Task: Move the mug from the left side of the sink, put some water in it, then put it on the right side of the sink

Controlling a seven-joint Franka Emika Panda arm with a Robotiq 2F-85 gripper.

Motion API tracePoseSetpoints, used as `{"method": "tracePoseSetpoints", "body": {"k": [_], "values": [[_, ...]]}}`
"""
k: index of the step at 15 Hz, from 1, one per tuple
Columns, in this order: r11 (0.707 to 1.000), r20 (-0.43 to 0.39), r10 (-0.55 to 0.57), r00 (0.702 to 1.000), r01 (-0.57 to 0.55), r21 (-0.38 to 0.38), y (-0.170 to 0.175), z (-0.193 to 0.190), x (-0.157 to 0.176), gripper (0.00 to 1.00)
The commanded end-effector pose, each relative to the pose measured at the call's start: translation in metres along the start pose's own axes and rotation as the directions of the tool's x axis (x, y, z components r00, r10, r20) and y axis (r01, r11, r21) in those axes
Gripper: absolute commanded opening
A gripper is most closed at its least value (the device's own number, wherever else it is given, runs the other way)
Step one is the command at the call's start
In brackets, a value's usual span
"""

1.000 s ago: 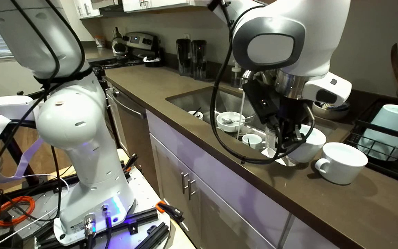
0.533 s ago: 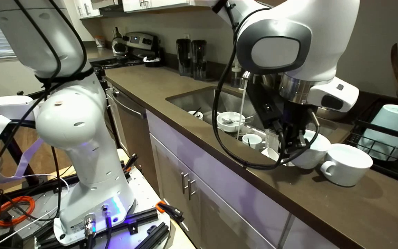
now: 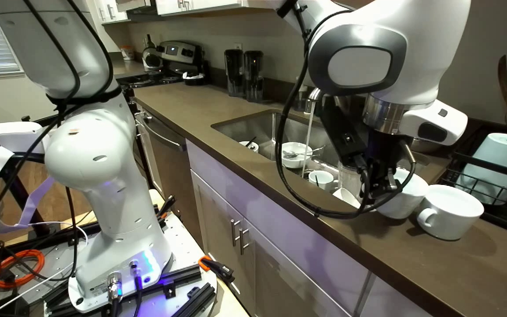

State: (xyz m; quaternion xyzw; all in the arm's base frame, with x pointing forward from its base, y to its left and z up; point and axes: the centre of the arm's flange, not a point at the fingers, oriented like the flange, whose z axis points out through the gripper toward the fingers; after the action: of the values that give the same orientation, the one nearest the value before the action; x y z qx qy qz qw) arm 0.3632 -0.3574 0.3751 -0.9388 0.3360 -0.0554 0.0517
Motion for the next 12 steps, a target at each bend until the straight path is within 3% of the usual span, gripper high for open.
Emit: {"method": "tracePoseSetpoints", "body": {"k": [1,12], "values": [[0.999,0.002,0.040,0.999,-0.040,0.006,0.003,-0.011,0.018,0.05],[0.996,0.012,0.088,0.996,-0.088,0.001,0.018,-0.006,0.034,0.05]]}}
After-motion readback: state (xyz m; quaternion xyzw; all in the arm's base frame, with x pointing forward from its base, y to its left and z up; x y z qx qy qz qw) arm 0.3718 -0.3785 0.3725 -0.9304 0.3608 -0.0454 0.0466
